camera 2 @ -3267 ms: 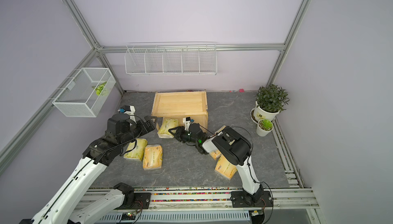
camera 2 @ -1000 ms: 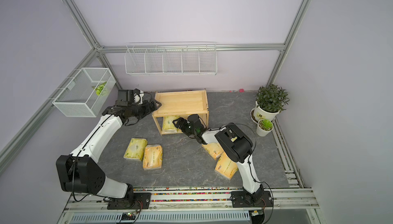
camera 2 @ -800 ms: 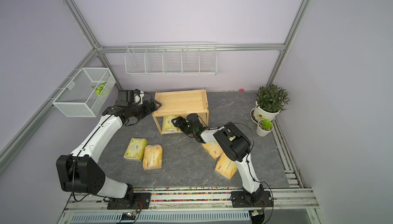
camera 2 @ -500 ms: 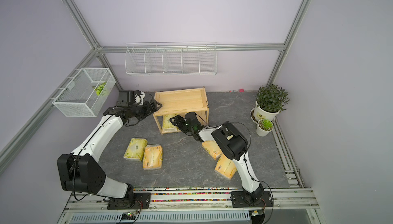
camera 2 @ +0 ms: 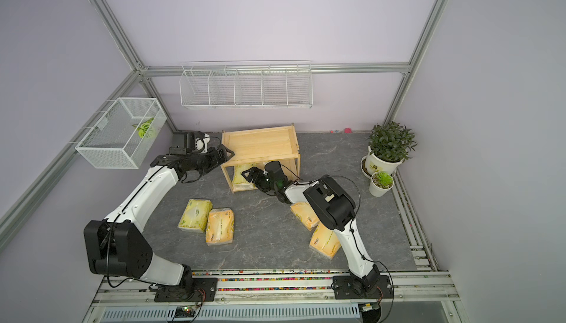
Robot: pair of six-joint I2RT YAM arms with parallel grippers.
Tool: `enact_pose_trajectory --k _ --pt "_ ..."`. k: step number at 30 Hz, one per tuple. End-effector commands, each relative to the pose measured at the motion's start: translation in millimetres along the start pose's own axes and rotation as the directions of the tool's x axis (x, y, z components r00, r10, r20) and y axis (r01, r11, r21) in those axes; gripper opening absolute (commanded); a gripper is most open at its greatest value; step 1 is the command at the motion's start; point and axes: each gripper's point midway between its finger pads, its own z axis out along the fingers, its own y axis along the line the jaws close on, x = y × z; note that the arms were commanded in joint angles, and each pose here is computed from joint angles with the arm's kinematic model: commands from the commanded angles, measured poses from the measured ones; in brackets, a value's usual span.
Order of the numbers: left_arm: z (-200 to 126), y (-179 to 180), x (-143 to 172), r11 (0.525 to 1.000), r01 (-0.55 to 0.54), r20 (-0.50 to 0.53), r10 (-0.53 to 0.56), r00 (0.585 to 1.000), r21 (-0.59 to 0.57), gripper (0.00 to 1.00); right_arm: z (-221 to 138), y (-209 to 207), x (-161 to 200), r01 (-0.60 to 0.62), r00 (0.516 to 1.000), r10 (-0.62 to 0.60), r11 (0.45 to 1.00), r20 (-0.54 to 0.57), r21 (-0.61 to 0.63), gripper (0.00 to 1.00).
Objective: Place the tissue boxes on the shelf by color
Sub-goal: Place a box of tissues on the shelf.
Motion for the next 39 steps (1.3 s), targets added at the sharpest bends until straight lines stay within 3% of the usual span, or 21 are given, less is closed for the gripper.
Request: enact_pose_trajectory --k 1,9,15,28,39 --pt "2 3 2 1.000 -0.014 -0.006 0.014 1.000 0.003 1.00 -20 -12 6 0.021 0.999 -0.024 0.996 0.030 0.081 0.86" --pt "3 2 1 1.000 -0.011 -0.006 0.011 1.000 0.006 1.00 -47 -14 9 0.038 0.990 -0.051 0.994 0.133 0.102 0.92" --pt "5 3 2 1.000 -0.015 -0.011 0.015 1.000 0.005 1.00 -56 -11 -1 0.018 0.971 -0.024 0.999 0.236 0.030 0.92" --pt "6 6 7 1.000 -0.028 -0.023 0.028 0.999 0.001 1.00 -58 9 -20 -0.007 0.946 0.031 0.997 0.322 -0.076 0.91" --pt "12 7 10 1.000 -0.019 -0.044 0.019 0.999 0.012 1.00 -34 -3 -45 -0.086 0.908 0.127 0.989 0.399 -0.119 0.91"
